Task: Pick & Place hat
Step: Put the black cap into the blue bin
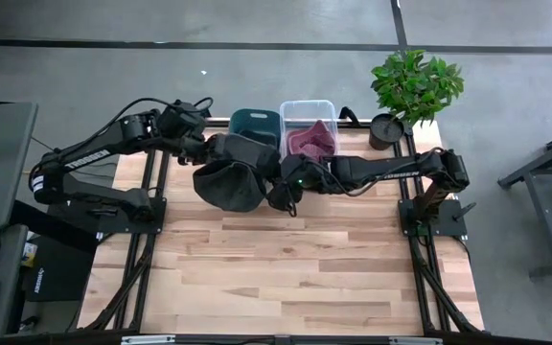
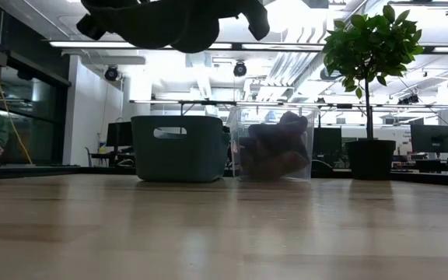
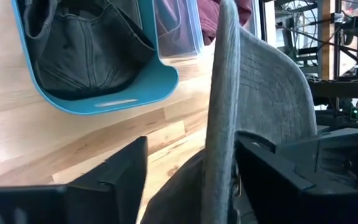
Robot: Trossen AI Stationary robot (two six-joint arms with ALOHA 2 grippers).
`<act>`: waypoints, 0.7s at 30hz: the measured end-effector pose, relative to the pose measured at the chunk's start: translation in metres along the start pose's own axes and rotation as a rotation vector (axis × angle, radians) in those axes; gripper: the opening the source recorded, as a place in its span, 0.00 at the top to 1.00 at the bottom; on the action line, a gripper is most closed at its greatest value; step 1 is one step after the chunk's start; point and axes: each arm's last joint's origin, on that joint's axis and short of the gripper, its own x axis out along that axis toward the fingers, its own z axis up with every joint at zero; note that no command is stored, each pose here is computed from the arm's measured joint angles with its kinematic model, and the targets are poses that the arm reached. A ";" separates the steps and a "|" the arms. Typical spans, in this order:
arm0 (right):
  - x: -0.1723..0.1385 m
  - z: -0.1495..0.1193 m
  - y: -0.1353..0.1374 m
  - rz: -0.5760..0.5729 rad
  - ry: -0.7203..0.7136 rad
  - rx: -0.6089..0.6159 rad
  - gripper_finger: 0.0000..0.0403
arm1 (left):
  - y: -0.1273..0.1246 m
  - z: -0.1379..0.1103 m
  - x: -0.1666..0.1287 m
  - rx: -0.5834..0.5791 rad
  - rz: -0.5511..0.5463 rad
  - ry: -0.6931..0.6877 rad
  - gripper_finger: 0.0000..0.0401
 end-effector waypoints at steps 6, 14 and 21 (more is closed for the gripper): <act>0.000 0.000 0.000 0.001 -0.003 0.004 0.98 | 0.000 0.000 0.000 0.000 0.000 -0.001 0.67; 0.000 0.000 0.000 0.005 -0.006 0.003 0.99 | -0.002 0.001 -0.001 0.011 -0.019 -0.010 0.97; 0.000 0.000 0.000 0.003 -0.005 0.004 0.97 | -0.002 0.001 -0.001 0.004 -0.020 -0.008 0.99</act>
